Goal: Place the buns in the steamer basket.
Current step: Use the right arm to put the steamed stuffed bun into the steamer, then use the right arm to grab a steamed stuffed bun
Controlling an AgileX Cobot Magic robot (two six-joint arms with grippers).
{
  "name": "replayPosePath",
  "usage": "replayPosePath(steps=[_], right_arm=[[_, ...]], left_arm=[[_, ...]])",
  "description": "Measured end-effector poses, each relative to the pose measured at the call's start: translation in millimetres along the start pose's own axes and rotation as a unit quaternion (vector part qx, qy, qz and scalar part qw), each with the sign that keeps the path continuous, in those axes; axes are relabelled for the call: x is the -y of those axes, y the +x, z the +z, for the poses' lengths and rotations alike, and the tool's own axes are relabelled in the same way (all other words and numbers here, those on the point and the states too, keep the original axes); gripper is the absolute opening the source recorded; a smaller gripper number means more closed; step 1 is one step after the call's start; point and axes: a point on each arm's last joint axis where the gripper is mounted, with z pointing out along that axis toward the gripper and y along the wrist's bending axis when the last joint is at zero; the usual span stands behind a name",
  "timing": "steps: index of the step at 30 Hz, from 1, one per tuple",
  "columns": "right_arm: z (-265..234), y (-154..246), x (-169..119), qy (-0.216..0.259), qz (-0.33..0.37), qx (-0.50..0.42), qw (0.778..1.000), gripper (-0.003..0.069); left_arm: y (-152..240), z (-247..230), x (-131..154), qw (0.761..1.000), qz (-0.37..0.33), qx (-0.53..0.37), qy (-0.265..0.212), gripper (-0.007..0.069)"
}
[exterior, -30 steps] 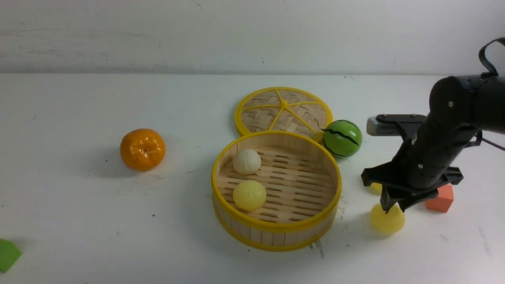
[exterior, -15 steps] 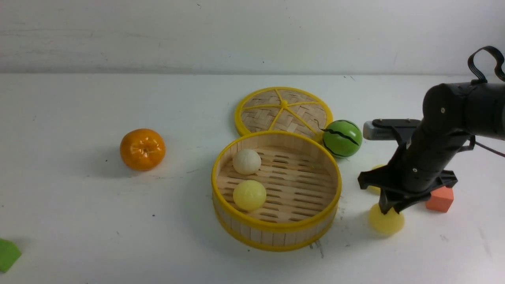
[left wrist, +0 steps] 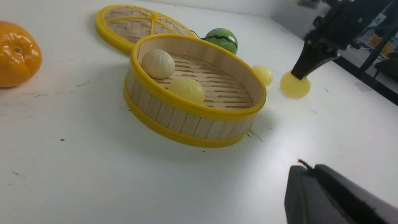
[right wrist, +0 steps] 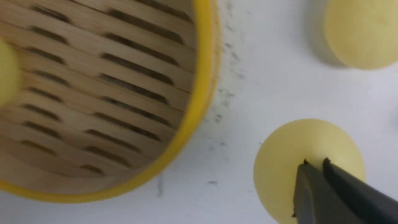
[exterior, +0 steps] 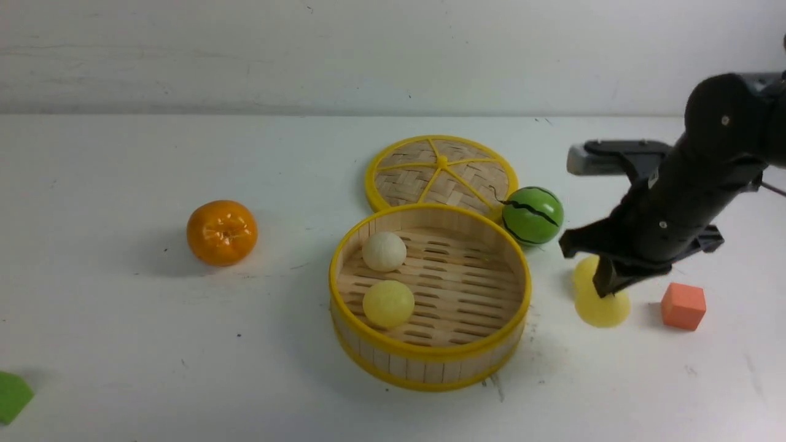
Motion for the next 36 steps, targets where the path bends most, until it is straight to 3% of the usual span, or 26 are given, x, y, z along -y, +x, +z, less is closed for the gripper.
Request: replayPosePath(steps=[6, 15, 17, 21, 22, 25, 27, 32, 33, 35, 36], right_arm=[[-12.3, -31.4, -56.7, -0.055, -0.058, 0.060, 0.995, 0.0003], [72.0, -68.9, -69.1, -0.064, -0.054, 0.037, 0.996, 0.0045], [85.8, -71.5, -69.5, -0.068, -0.049, 0.029, 0.996, 0.0085], [96.4, -77.2, -70.6, -0.070, -0.048, 0.025, 0.996, 0.0316], [95.9, -77.4, -70.7, -0.070, -0.049, 0.025, 0.996, 0.0328], [73.8, -81.5, -74.1, -0.074, -0.056, 0.011, 0.996, 0.0486], [49.2, -81.7, -72.5, -0.068, -0.067, 0.002, 0.995, 0.0533], [-15.1, -81.1, -43.0, 0.019, -0.086, 0.021, 0.996, 0.0496], [-23.6, -81.4, -25.3, 0.051, -0.065, 0.028, 0.996, 0.0455], [-24.5, -80.4, -11.5, 0.069, -0.045, 0.026, 0.996, 0.0419], [-15.8, -75.6, 15.0, 0.092, -0.008, 0.004, 0.996, 0.0347]], left_arm=[[0.0, 0.0, 0.0, 1.000, 0.000, 0.000, 0.000, 0.0023], [0.0, 0.0, 0.0, 1.000, 0.000, 0.000, 0.000, 0.0034], [0.0, 0.0, 0.0, 1.000, 0.000, 0.000, 0.000, 0.0037], [0.0, 0.0, 0.0, 1.000, 0.000, 0.000, 0.000, 0.0039], [0.0, 0.0, 0.0, 1.000, 0.000, 0.000, 0.000, 0.0039], [0.0, 0.0, 0.0, 1.000, 0.000, 0.000, 0.000, 0.0043], [0.1, 0.0, 0.0, 1.000, 0.000, 0.000, 0.000, 0.0046], [0.1, 0.0, 0.0, 1.000, 0.000, 0.000, 0.000, 0.0052], [0.1, 0.0, 0.0, 1.000, 0.000, 0.000, 0.000, 0.0054], [0.1, 0.0, 0.0, 1.000, 0.000, 0.000, 0.000, 0.0055], [0.1, 0.0, 0.0, 1.000, 0.000, 0.000, 0.000, 0.0057]])
